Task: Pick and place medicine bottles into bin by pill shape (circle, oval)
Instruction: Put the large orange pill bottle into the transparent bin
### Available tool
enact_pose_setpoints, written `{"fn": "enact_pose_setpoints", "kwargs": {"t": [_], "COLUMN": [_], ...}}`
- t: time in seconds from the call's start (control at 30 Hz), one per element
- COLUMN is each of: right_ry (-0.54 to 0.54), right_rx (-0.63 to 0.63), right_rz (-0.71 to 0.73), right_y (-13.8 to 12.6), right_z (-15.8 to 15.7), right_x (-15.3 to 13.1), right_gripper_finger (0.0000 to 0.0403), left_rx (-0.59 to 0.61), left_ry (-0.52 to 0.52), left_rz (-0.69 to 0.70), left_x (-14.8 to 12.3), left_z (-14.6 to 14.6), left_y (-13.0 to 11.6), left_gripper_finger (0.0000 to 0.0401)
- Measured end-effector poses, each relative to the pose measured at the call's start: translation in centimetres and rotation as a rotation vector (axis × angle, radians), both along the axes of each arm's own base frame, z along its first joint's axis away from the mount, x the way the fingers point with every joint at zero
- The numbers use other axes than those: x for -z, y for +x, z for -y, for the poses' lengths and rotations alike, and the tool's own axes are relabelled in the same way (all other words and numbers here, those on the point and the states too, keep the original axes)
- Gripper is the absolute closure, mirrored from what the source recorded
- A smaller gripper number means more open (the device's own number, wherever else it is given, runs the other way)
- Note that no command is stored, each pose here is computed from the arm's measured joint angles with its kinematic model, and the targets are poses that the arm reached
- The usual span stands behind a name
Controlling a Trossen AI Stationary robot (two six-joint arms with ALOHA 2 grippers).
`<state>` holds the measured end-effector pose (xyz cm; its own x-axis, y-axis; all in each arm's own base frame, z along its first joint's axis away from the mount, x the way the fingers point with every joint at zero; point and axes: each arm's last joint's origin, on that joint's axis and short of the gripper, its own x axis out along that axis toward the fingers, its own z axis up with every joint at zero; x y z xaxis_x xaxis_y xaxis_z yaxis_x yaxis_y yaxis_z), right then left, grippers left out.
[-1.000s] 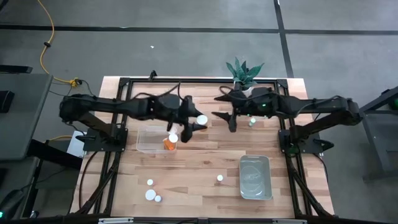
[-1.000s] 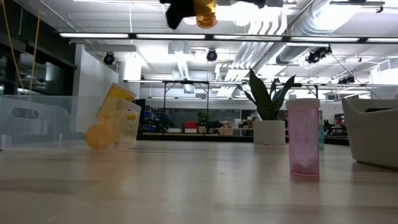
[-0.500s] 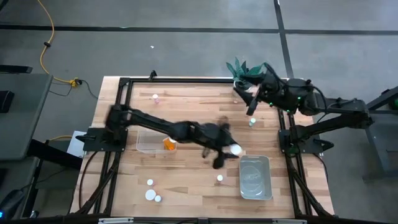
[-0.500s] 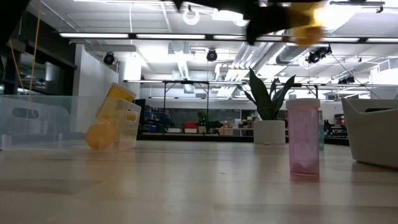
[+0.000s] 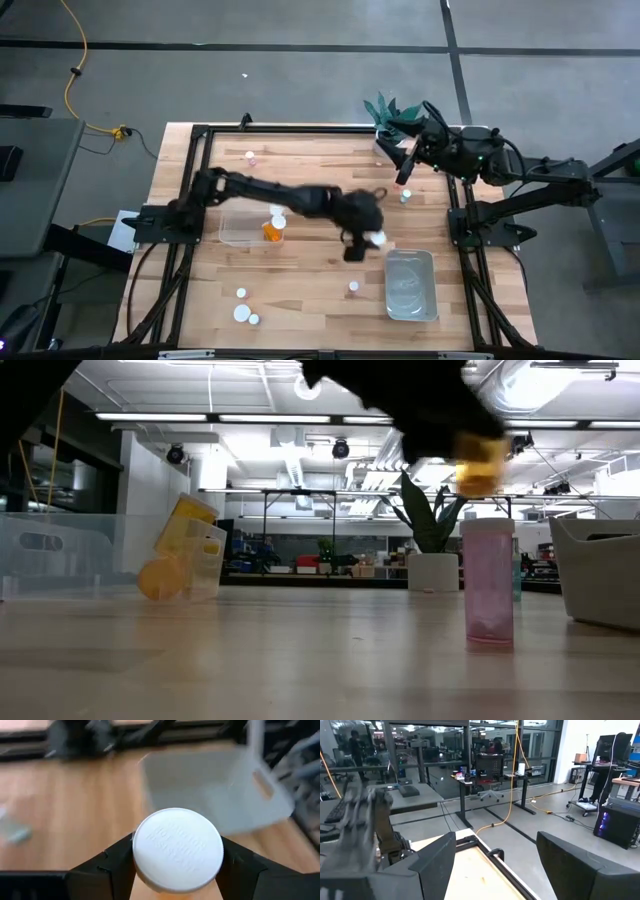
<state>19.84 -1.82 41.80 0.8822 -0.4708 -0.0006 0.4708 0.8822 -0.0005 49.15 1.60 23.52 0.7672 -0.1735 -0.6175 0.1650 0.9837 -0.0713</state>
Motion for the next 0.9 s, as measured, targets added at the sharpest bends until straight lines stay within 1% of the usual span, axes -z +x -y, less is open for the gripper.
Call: {"fn": "enact_pose_setpoints", "kwargs": {"t": [0.07,0.17,0.23,0.33,0.43,0.53,0.6,0.67,0.77,0.9], "right_ry": [0.0,0.001,0.001,0.001,0.002,0.002,0.002,0.002,0.002,0.002], "right_rx": [0.0,0.001,0.001,0.003,0.003,0.007,0.009,0.01,0.011,0.023], "right_rz": [-0.008,-0.03,-0.047,-0.066,-0.085,-0.102,-0.108,-0.108,-0.109,-0.11], "right_y": [0.0,0.1,0.2,0.2,0.2,0.2,0.2,0.2,0.2,0.2], "right_z": [0.0,0.0,0.0,0.0,0.0,0.0,0.0,0.0,0.1,0.2], "right_x": [0.1,0.3,0.5,0.7,0.9,1.0,1.1,1.1,1.1,1.1], "right_gripper_finger": [0.0134,0.0134,0.0134,0.0134,0.0134,0.0134,0.0134,0.0134,0.0134,0.0134], "left_rx": [-0.019,-0.062,-0.112,-0.209,-0.305,-0.404,-0.459,-0.502,-0.562,-0.65], "left_ry": [-0.006,-0.087,-0.13,-0.191,-0.226,-0.18,-0.133,-0.105,-0.091,-0.087], "left_rz": [-0.081,-0.103,-0.054,0.043,0.141,0.227,0.237,0.223,0.177,0.047], "left_x": [-0.9,-1.8,-2.6,-4.0,-4.9,-5.9,-6.0,-5.6,-4.8,-2.1], "left_z": [-1.7,-4.2,-5.4,-6.3,-5.7,-4.0,-2.8,-1.7,-0.4,0.6], "left_y": [-1.6,-4.3,-6.5,-11.0,-15.9,-20.8,-24.0,-26.7,-30.3,-33.7], "left_gripper_finger": [0.0188,0.0188,0.0188,0.0188,0.0188,0.0188,0.0188,0.0188,0.0188,0.0188]}}
